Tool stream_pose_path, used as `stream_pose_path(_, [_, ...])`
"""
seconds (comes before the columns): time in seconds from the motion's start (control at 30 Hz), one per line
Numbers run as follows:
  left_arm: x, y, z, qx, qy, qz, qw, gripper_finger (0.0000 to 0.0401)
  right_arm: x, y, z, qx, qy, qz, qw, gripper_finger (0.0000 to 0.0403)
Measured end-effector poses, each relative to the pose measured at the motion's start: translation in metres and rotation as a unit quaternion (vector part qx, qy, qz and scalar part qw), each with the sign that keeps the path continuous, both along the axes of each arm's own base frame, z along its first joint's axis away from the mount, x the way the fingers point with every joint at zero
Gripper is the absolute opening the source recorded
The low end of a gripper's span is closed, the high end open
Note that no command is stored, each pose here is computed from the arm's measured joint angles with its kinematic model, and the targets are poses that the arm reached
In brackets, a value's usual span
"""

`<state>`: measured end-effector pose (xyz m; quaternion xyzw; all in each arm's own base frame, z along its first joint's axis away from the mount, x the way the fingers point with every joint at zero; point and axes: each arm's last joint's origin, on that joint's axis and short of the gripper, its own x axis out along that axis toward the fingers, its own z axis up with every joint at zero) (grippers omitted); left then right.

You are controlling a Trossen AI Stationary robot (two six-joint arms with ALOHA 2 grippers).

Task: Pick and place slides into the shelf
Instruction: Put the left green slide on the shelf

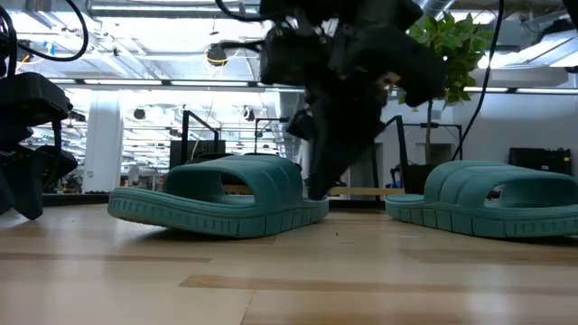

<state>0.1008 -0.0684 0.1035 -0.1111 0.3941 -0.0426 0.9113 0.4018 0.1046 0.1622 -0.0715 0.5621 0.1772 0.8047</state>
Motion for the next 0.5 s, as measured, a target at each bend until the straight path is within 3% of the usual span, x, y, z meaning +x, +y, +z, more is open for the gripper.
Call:
stream_pose_path(0.33, [0.0,0.0,0.0,0.0,0.0,0.0,1.0,0.0135,0.003,-0.025,0.003,-0.064,0.01,-0.039,0.997,0.0])
stream_pose_path(0.5, [0.0,0.0,0.0,0.0,0.0,0.0,1.0,0.0135,0.006,-0.041,0.003,-0.068,0.007,-0.06,0.996,0.0])
